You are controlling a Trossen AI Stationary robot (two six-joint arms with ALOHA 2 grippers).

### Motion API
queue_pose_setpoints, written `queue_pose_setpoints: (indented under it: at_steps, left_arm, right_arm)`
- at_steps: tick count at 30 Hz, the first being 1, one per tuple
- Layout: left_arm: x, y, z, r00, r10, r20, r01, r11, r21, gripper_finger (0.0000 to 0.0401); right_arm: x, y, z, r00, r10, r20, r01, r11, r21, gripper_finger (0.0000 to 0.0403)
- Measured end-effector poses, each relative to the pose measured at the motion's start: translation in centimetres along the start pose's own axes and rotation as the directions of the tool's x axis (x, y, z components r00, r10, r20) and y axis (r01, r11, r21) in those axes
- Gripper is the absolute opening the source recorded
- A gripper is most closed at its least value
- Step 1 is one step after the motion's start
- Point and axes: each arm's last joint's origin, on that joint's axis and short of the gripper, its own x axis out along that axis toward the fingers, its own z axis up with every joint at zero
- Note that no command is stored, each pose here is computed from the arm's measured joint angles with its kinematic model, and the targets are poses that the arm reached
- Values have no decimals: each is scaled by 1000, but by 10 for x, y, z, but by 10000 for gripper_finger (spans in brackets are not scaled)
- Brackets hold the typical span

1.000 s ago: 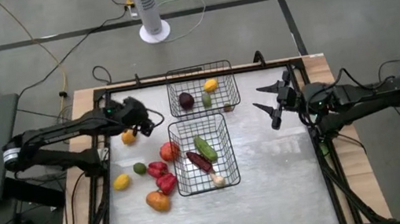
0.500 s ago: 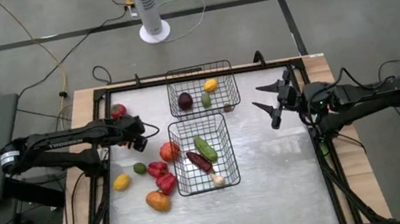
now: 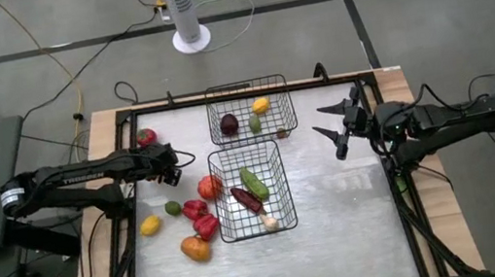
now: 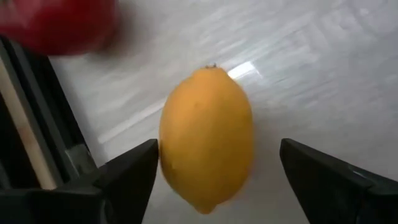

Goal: Sort produce into baskets
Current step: Put the top yellow lemon into the top wire basket

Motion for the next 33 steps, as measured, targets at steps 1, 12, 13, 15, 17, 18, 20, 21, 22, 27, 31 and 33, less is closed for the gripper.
queue_pose_setpoints:
  at_steps: [1,12,13,15,17,18,20,21,22,27,31,33]
  left_arm:
    - [3,1,-1,1000,0,-2,0,1000,-16,311]
    - [12,0,-3,999,-21,46,23,999,-46,216]
    - [12,0,-2,998,-24,51,26,998,-48,209]
    - [12,-1,-1,997,-36,66,39,998,-51,202]
    - [12,-3,2,994,-57,91,61,997,-49,201]
    - [11,-5,4,992,-72,106,78,996,-49,202]
    - [9,-8,8,984,-112,140,120,992,-49,205]
    - [7,-10,12,978,-130,162,139,989,-45,206]
    - [3,-13,16,971,-148,188,159,986,-42,207]
    - [-21,-25,37,924,-213,317,224,975,3,207]
    - [-48,-38,50,867,-227,444,223,973,61,207]
    - [-63,-46,55,811,-245,532,215,969,119,207]
  right_arm:
    - [0,0,0,1000,0,0,0,1000,0,265]
    - [0,0,0,1000,-1,4,1,1000,2,265]
    - [0,0,0,1000,-1,4,1,1000,2,265]
    - [0,0,0,1000,-1,4,1,1000,2,265]
    - [0,0,0,1000,-1,4,1,1000,2,265]
    - [0,0,0,1000,0,4,0,1000,2,265]
    - [0,0,0,1000,0,4,0,1000,2,265]
    - [0,0,0,1000,0,4,0,1000,1,265]
    - [0,0,0,1000,-1,4,1,1000,2,265]
    - [0,0,0,1000,0,4,0,1000,-1,265]
    - [0,0,0,1000,0,0,0,1000,-5,265]
    - [0,0,0,1000,0,-2,0,1000,-8,265]
